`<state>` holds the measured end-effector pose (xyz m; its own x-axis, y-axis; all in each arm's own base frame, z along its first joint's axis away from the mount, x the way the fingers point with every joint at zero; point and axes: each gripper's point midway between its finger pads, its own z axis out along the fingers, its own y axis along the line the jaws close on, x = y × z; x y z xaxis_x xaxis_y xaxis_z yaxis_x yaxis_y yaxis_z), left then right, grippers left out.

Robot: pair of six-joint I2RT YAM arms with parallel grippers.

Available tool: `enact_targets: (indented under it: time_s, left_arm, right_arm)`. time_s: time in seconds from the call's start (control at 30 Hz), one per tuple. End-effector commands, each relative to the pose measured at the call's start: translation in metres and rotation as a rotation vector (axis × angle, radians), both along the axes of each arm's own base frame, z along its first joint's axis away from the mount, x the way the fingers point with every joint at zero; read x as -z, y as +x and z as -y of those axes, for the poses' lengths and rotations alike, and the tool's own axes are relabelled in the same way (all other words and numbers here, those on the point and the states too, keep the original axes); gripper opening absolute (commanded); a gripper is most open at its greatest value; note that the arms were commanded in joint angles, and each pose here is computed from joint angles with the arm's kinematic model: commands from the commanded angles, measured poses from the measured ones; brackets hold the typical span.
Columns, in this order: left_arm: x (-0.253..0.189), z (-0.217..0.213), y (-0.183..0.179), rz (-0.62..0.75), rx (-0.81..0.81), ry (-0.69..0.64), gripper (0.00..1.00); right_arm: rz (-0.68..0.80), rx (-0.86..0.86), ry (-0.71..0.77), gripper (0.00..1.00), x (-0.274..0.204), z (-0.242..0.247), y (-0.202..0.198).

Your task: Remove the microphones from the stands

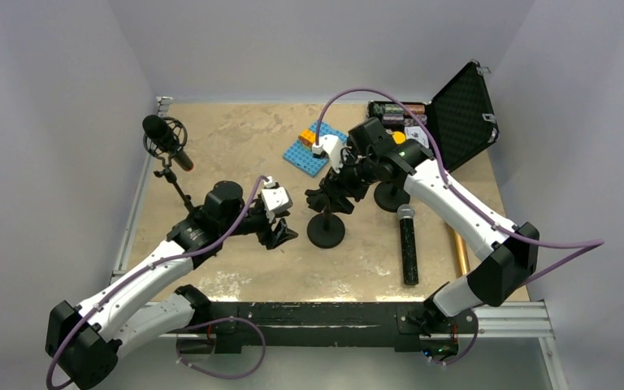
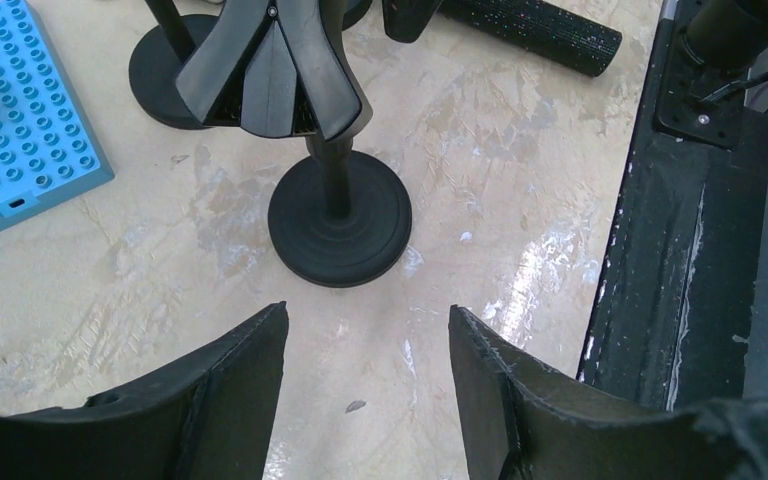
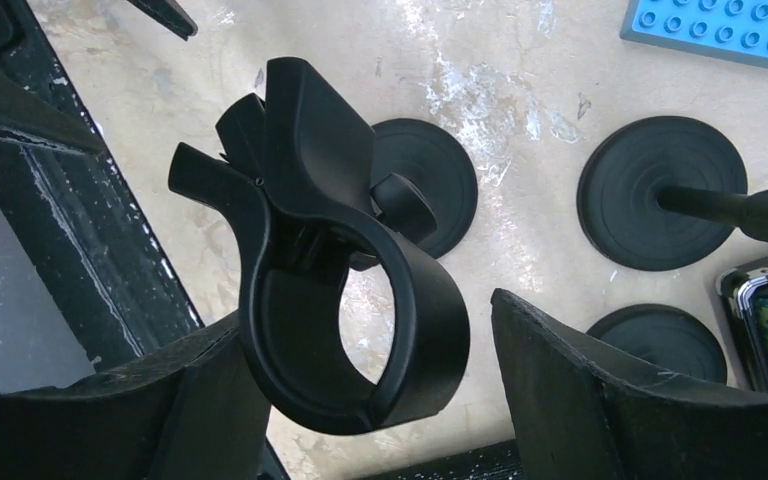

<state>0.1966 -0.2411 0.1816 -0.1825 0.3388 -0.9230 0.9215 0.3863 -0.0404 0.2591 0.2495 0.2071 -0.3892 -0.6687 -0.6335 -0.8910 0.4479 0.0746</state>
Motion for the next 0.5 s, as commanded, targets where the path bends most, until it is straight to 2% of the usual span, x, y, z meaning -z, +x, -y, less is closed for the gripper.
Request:
enact_targets:
  time_s: [0.0, 0.13, 0.23, 0.33, 0.47]
  left_arm:
    - [-0.020, -0.004, -0.001, 0.029, -0.022, -0.025, 0.64]
    - [-0.023, -0.015, -0.006, 0.045, -0.040, -0.002, 0.64]
    - [-0.028, -0.020, -0.008, 0.060, -0.046, 0.012, 0.63]
    - [-0.032, -0.023, -0.010, 0.072, -0.043, 0.026, 0.64]
    - [-0.037, -0.025, -0.010, 0.099, -0.032, 0.040, 0.63]
  right_arm:
    - [0.015, -0.032, 0.031, 0.78, -0.012, -0.010, -0.003]
    - [0.010, -0.054, 0.035, 0.78, -0.007, -0.020, -0.002]
    - [0.014, -0.069, 0.035, 0.74, -0.003, -0.029, 0.002]
    - [0.012, -0.088, 0.053, 0.60, -0.006, -0.039, 0.009]
    - [0.023, -0.081, 0.054, 0.32, -0.007, -0.045, 0.019]
